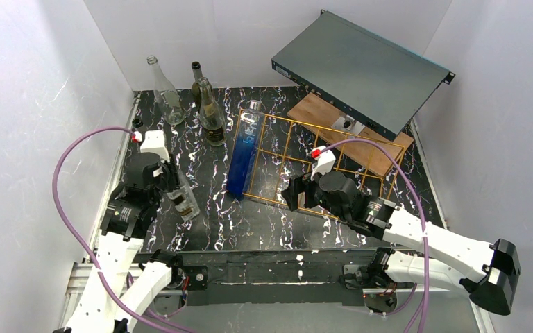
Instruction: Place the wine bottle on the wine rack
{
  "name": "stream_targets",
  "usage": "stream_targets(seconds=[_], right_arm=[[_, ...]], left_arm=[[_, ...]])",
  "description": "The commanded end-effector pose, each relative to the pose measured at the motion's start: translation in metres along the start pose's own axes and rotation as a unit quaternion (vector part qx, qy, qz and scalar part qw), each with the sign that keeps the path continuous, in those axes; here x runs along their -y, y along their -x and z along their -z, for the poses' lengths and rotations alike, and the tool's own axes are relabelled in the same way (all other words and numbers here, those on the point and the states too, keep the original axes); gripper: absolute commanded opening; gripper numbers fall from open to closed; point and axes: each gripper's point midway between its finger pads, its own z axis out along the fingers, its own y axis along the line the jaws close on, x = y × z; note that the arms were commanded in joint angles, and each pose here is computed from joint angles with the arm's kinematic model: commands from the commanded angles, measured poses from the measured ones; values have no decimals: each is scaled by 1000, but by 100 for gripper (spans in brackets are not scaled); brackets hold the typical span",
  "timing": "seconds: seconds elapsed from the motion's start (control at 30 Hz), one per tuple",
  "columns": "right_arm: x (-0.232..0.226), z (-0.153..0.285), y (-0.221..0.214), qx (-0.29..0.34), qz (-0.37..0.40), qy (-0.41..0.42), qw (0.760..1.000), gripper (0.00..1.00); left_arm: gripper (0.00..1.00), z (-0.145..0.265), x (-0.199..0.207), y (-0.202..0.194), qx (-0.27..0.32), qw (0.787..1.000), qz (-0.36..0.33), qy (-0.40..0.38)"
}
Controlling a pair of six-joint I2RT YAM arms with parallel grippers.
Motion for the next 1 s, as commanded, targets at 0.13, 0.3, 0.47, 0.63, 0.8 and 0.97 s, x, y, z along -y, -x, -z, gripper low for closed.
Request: stream_targets(seconds=[0.13,0.3,0.47,0.63,0.8,0.97], right_arm=[[-6,-2,4,12,-11,11,1000,98],[-10,-6,2,6,-13,17,1000,98],[-12,-7,3,6,-15,21,1000,98],[-15,-10,1,4,-17,25,1000,99],[-20,-12,2,-1,-18,33,999,99],[-22,-11,5,-1,-18,36,999,99]], left_arm=[[0,30,79,43,55,971,3,-232],[0,48,122,46,43,932,4,-359],[0,61,148,43,33,900,-1,-436],[0,74,168,43,52,880,-19,-472],[0,82,197,36,46,862,-70,-500],[0,83,216,31,35,850,-111,-514]])
